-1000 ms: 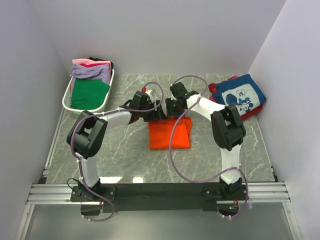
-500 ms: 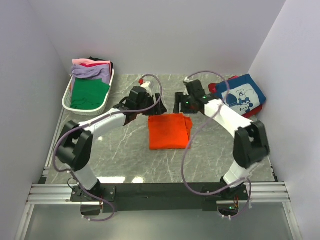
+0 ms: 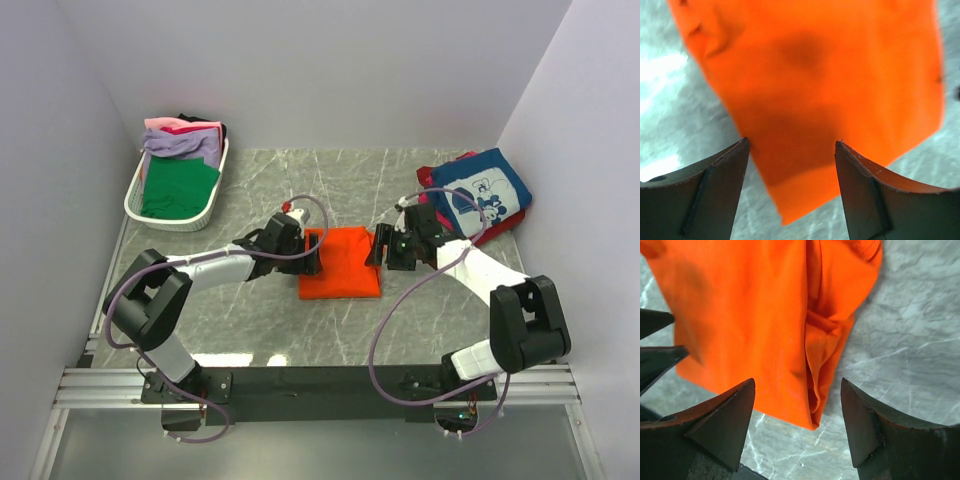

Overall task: Fold and stack the t-shirts
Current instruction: Fold the tshirt, then neatly place the folded tshirt to the corner

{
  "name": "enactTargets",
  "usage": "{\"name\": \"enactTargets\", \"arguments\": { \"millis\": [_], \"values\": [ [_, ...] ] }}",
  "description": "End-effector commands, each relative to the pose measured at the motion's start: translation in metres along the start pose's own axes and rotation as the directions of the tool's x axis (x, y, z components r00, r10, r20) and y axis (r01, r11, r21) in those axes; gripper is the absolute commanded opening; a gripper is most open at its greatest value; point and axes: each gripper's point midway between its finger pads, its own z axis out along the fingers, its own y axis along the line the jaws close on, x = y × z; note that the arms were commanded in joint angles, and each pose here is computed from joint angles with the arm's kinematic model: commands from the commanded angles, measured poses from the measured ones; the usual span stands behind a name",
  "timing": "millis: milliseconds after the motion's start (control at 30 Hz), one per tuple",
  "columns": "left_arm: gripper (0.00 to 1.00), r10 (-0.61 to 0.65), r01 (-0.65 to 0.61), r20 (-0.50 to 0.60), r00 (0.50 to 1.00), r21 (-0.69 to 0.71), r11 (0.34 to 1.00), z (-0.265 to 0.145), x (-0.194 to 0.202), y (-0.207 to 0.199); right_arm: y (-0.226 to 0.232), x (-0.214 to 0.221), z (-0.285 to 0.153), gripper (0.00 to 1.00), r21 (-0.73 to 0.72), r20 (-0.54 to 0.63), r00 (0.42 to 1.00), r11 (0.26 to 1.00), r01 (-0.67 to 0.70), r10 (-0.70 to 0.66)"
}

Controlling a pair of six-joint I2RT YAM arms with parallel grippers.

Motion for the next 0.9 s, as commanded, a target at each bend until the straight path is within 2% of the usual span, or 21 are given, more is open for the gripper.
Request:
{"name": "enactTargets", "arguments": {
  "millis": [0,633,867],
  "values": [
    [0.75,0.01,-0.009,0.049,0.999,-0.011,1.0,-0.008,-0.006,0.003,0.015,-0.014,-0.007,0.76,-0.115,0.073,0.997,0.993,-0.001,0.01],
    [0.72,-0.009,0.009,0.012,1.0,0.018,1.0,0.018,0.011,0.006,-0.008,0.018,0.043,0.76,-0.203,-0.06,0.99,0.97,-0.137,0.128],
    [0.71,-0.007,0.007,0.004,1.0,0.041,0.999,0.024,0.012,0.001,0.005,0.021,0.058,0.75,-0.21,-0.073,0.993,0.972,-0.109,0.095]
  ]
}}
